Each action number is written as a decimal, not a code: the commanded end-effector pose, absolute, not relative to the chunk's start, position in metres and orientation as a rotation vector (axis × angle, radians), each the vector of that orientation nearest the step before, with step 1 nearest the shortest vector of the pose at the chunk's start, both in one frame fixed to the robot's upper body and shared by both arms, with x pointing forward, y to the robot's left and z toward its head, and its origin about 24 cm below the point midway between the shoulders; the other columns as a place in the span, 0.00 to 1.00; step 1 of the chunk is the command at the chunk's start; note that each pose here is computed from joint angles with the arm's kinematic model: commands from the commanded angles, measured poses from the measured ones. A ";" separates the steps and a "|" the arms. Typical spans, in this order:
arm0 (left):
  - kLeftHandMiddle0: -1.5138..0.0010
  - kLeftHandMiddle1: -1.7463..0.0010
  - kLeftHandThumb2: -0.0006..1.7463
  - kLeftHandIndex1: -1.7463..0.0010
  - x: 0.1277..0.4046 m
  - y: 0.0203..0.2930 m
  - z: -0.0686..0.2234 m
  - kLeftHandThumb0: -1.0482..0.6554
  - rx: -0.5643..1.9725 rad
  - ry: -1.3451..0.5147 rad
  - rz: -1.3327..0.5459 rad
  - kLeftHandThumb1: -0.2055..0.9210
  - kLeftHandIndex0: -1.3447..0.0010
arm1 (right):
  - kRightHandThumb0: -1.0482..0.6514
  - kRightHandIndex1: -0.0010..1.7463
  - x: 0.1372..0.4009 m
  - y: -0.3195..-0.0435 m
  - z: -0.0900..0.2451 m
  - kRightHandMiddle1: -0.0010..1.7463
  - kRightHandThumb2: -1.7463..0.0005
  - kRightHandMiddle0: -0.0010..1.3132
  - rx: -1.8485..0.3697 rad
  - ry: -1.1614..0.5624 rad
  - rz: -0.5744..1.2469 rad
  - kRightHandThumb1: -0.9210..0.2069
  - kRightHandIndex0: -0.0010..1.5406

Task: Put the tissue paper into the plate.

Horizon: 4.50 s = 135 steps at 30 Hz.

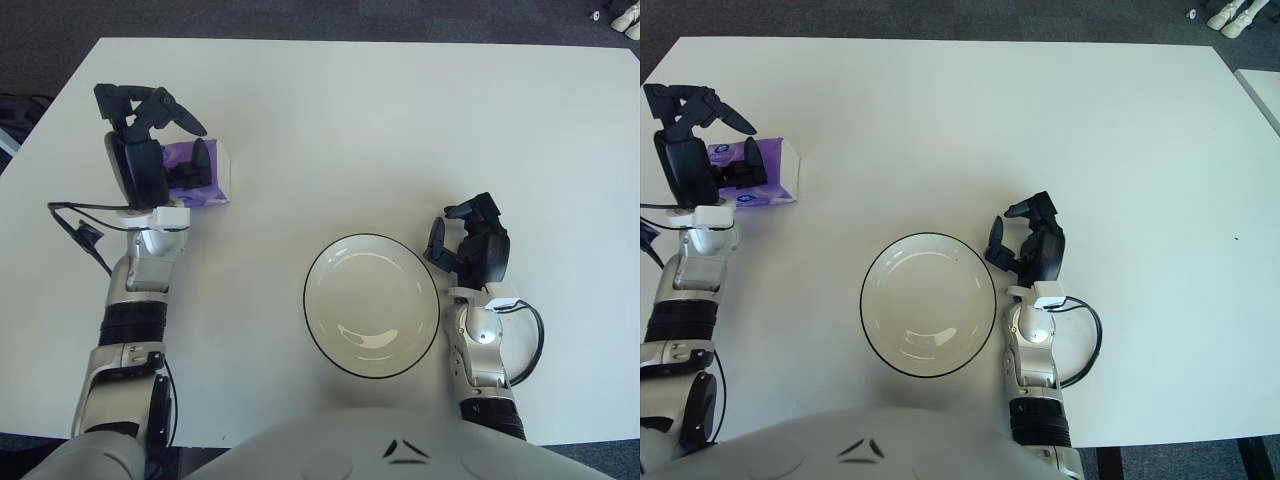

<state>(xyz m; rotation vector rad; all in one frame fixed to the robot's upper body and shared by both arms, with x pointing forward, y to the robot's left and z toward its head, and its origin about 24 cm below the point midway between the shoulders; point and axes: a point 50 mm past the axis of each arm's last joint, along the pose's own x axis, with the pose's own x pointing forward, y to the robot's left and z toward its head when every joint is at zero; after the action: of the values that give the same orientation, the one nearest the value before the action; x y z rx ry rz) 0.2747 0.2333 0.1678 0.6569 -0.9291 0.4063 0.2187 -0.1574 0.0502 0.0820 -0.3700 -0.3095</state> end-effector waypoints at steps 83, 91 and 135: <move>1.00 1.00 0.40 1.00 0.324 0.257 0.176 0.06 1.340 -0.020 -0.619 0.59 1.00 | 0.33 1.00 0.200 -0.163 0.017 1.00 0.24 0.47 0.053 -0.225 -0.359 0.54 0.71; 1.00 1.00 0.44 1.00 0.322 0.248 0.170 0.09 1.345 0.095 -0.643 0.53 1.00 | 0.33 1.00 0.200 -0.162 0.017 1.00 0.24 0.46 0.046 -0.217 -0.374 0.53 0.72; 1.00 1.00 0.35 1.00 0.341 0.263 0.059 0.01 1.426 0.433 -0.684 0.62 1.00 | 0.33 1.00 0.195 -0.166 0.018 1.00 0.23 0.47 0.065 -0.228 -0.394 0.54 0.71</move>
<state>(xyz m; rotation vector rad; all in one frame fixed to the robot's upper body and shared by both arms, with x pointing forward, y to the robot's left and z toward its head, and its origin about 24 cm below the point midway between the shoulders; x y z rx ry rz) 0.3644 0.2573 0.1215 1.4303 0.2125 -0.5464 0.2142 -0.1596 0.0492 0.0918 -0.3669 -0.3495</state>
